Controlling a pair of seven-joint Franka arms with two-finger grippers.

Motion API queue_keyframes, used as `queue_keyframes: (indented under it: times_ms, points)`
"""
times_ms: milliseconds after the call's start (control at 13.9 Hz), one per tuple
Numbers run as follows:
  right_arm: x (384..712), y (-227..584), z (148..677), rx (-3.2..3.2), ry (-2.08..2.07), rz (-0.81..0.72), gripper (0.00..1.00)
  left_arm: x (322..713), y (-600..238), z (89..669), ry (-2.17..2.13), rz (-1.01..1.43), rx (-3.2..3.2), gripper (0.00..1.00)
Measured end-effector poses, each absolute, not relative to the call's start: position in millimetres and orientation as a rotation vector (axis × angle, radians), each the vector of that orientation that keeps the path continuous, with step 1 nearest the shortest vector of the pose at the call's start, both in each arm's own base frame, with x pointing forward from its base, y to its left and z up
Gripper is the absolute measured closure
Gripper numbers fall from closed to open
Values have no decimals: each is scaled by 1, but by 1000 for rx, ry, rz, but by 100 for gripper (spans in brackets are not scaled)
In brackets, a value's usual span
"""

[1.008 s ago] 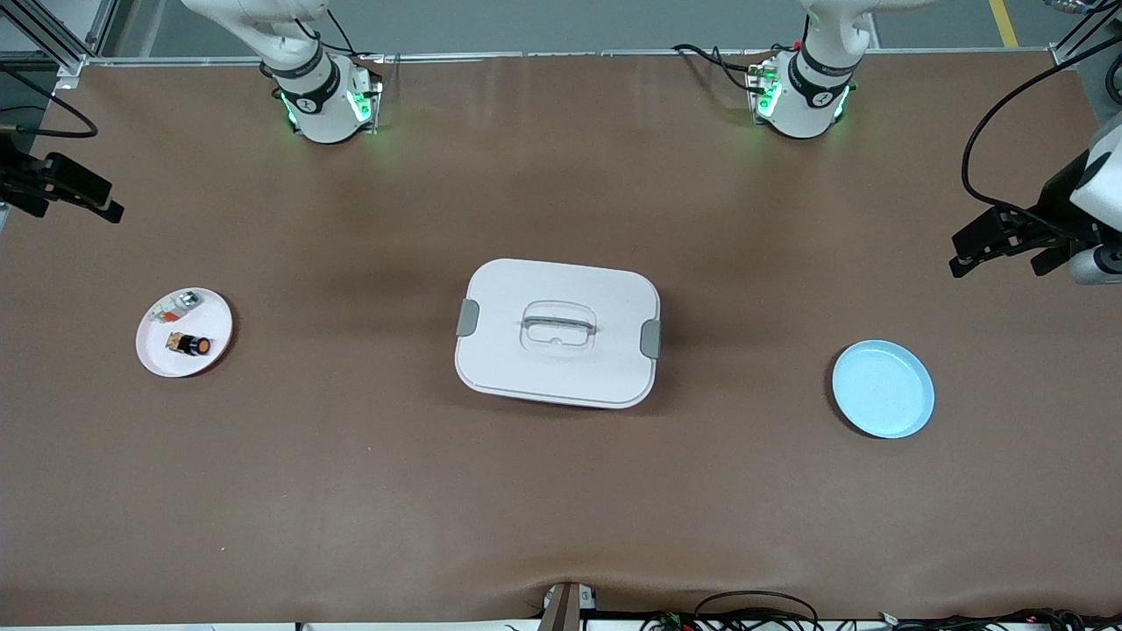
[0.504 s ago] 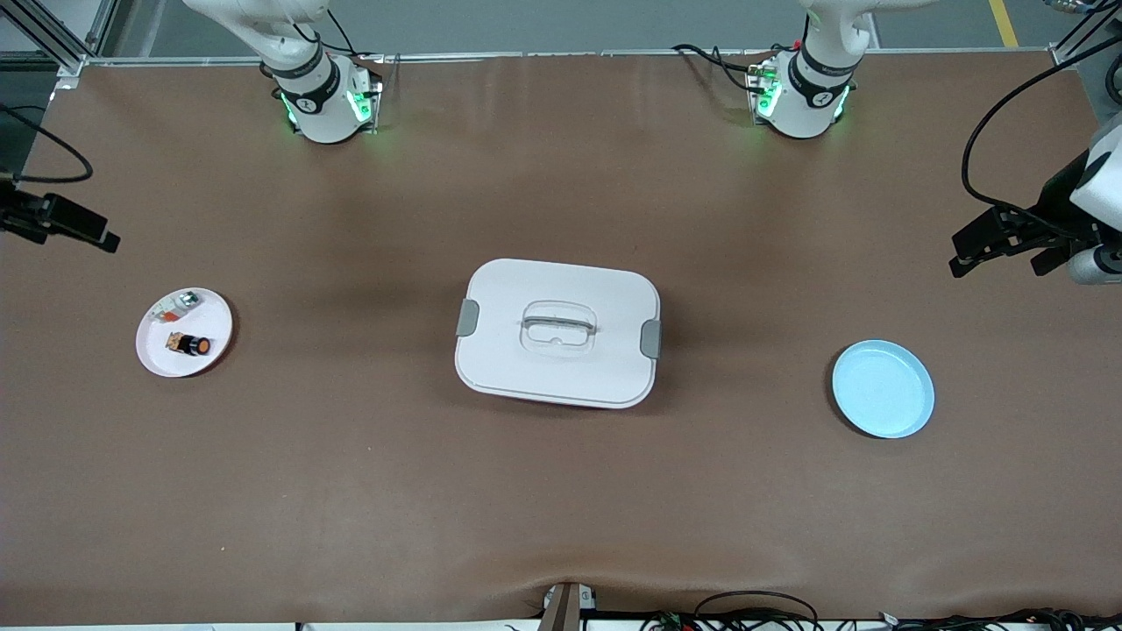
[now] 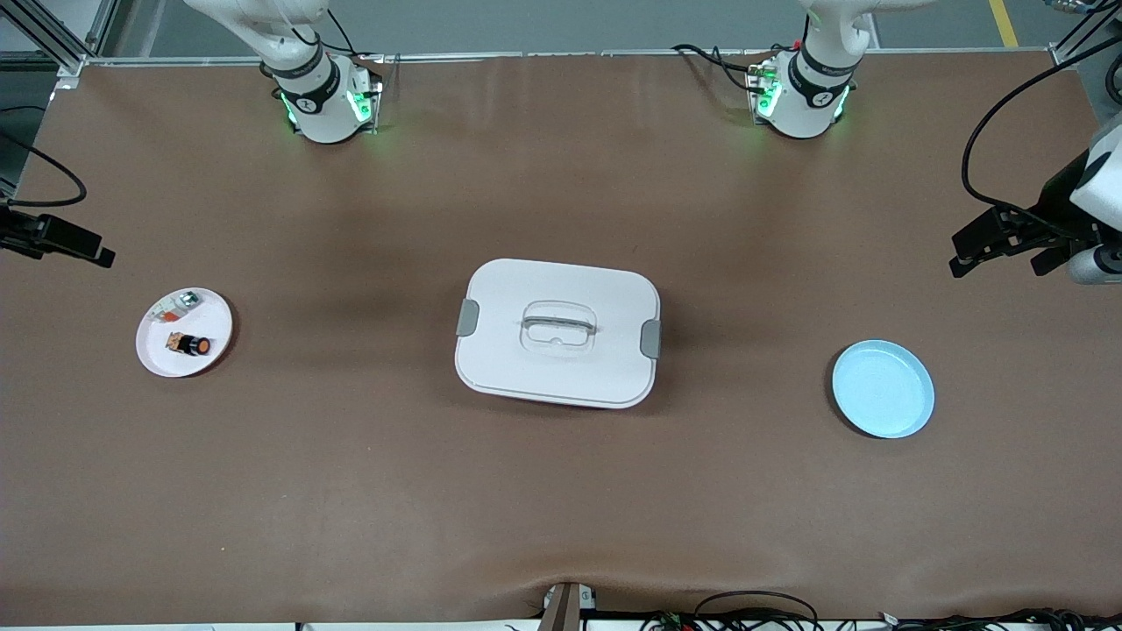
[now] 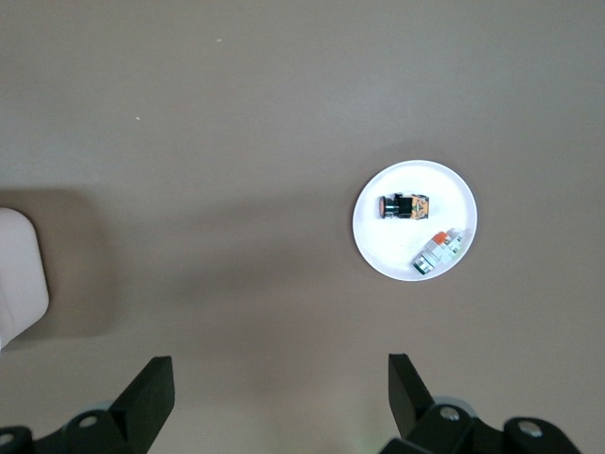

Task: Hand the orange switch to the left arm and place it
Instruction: 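Reach the right gripper down to the orange switch on the white plate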

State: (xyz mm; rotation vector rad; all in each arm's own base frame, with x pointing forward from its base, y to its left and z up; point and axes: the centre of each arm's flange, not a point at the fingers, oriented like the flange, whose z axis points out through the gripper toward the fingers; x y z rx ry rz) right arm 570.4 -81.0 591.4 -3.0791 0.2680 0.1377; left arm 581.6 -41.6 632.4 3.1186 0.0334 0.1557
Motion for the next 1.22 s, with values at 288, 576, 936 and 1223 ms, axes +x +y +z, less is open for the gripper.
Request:
queue_keyframes:
  times_ms: [288,576,936,1223]
  points:
    - [574,-111,546,-3062,340,203,0,582,-42,632,33,156,3119,0]
    - [569,-131,485,-3051,383,224,0,582,-42,632,33,156,3119,0]
    - [555,-137,412,-3057,401,171,0,582,-42,633,33,156,3119,0]
    - [534,-160,353,-3076,380,53,0,582,-42,632,33,156,3119,0]
